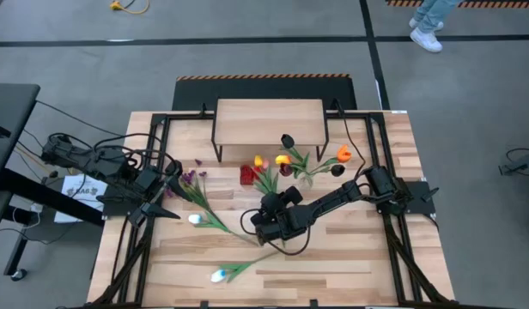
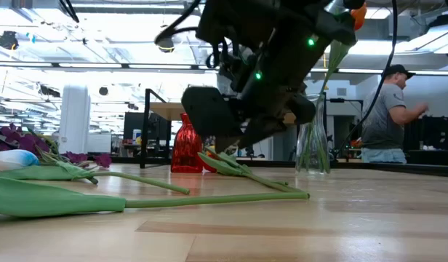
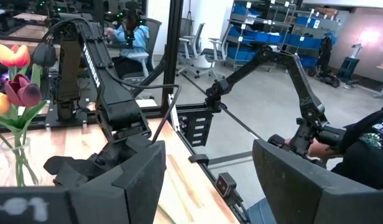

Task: Pick and place flowers into a vace then onto a shelf
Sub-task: Put the top white flower into the red vase

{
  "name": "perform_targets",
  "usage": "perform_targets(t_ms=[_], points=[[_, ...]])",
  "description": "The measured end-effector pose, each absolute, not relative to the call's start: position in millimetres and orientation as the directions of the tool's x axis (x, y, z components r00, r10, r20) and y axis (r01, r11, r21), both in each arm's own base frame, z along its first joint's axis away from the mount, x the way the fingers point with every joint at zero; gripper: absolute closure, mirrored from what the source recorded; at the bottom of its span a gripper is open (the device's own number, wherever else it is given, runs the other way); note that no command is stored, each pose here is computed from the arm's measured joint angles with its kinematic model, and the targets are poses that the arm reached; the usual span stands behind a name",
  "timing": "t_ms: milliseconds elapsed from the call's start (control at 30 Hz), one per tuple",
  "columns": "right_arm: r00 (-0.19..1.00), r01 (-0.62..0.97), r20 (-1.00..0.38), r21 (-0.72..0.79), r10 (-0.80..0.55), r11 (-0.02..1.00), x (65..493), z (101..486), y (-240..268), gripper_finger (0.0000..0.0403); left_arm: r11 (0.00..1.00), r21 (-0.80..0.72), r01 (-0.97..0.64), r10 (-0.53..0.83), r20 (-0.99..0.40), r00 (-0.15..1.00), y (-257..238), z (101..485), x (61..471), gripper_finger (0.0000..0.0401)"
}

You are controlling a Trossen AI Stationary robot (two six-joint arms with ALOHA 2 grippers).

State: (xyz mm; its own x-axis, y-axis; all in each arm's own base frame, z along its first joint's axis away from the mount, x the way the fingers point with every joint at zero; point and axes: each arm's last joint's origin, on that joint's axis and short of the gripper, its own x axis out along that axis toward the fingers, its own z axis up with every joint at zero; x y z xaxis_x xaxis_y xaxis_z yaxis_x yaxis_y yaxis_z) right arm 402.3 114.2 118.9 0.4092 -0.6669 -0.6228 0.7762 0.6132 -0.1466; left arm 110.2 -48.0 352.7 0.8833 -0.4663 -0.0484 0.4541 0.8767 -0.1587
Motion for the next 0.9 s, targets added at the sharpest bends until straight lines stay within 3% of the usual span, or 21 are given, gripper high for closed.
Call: perform_targets(t_ms=[367,900], points=[[0.37,0.789,-0.636,-0.168,-0.677,0.59,397,113,107,0.018,0.877,-0.165,0.452,-0.465,-0.053,0.884,-48,352,110,0.017],[0.345,0.782,-0.685,-0.169,-0.642,0.6,396,112,103,0.0228,0.877,-0.166,0.452,-0.466,-0.054,0.883,-48,352,110,0.017]])
